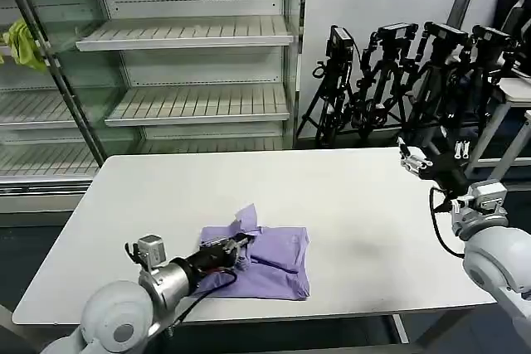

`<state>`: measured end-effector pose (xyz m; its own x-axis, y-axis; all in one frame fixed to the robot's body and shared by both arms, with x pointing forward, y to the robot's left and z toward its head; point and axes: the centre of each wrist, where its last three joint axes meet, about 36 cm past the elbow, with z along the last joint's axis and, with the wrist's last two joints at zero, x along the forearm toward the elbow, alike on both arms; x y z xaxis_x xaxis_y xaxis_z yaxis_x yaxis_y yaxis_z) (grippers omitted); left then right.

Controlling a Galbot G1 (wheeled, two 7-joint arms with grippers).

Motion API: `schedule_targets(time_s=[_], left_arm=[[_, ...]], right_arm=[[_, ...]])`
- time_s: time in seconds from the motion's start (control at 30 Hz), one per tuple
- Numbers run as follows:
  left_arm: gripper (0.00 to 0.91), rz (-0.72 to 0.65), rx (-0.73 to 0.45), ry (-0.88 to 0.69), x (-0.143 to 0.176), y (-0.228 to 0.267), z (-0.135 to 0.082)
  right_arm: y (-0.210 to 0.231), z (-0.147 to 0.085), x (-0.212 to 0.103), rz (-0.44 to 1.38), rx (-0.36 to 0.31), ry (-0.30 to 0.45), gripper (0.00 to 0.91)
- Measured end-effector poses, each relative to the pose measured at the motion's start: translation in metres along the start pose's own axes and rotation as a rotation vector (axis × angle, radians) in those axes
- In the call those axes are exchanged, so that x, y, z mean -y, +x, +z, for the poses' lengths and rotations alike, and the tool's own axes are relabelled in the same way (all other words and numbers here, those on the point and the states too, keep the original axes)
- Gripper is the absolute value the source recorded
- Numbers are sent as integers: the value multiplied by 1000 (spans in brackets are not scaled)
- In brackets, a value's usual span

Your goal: Fold and organize the clothes.

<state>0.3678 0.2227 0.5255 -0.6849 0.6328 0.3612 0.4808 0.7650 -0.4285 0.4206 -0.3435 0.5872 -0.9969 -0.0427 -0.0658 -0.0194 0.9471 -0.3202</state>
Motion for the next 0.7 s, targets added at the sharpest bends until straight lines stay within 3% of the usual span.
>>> schedule_targets(time_s=[0.7], left_arm=[[50, 68, -26, -9, 17, -25, 13]], right_arm=[[8, 7, 0, 13, -21, -2, 907]])
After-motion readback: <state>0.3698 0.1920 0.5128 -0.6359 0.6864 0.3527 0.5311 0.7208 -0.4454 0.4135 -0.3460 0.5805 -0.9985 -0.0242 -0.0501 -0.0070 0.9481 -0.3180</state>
